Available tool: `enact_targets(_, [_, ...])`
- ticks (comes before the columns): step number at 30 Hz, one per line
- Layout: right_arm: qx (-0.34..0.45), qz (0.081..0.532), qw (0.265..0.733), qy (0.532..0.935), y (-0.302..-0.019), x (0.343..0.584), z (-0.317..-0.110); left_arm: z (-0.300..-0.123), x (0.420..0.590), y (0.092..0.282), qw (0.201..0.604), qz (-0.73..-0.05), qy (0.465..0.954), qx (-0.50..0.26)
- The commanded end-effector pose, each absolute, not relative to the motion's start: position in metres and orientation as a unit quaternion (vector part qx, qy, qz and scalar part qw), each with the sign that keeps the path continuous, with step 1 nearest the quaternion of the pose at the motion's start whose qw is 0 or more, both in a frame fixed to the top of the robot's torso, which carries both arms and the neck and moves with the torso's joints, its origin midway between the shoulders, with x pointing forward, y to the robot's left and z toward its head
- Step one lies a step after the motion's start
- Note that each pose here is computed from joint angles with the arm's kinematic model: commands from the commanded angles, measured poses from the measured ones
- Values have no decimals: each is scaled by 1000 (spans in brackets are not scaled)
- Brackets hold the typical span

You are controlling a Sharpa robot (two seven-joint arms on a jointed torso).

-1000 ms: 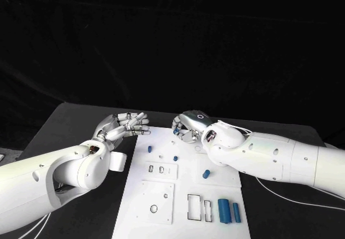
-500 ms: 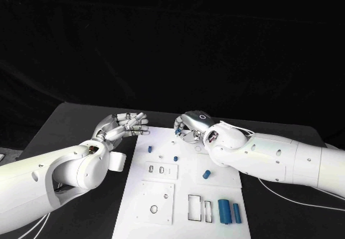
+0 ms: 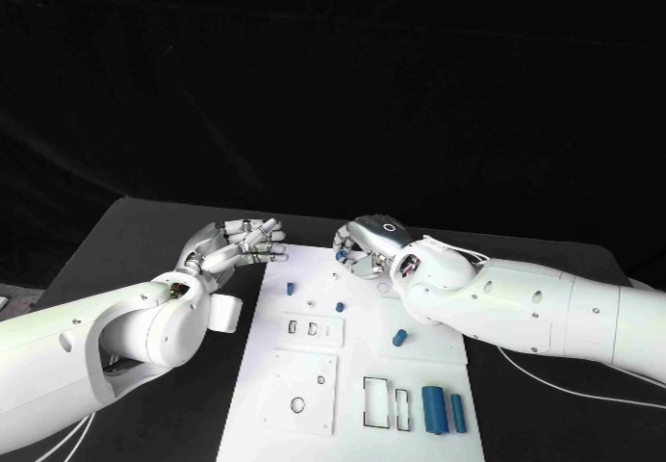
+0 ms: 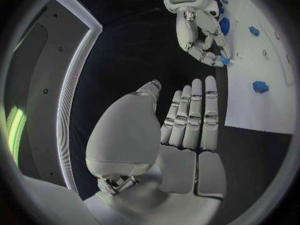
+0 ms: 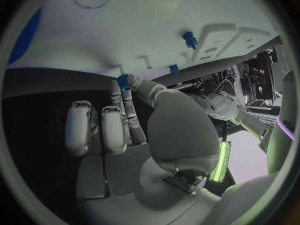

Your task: Assemble the parts on the task board

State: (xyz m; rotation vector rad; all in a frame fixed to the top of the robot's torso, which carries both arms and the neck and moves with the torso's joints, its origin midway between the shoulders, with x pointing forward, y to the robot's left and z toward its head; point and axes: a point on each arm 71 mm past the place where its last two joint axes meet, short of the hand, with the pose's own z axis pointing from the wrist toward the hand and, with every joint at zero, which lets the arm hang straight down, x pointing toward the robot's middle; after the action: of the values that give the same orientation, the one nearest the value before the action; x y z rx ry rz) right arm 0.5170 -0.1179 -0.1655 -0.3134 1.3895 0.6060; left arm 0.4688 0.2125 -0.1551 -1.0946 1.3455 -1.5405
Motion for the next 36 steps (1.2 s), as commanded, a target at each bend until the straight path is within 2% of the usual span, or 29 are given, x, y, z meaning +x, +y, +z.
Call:
enact_targets(1, [-147, 272, 710, 633, -116, 515, -170, -153, 468, 210, 393, -616, 532, -428])
enact_targets(36, [-152, 248, 703, 649, -124, 516, -174, -154, 469, 212, 393, -615, 533, -429])
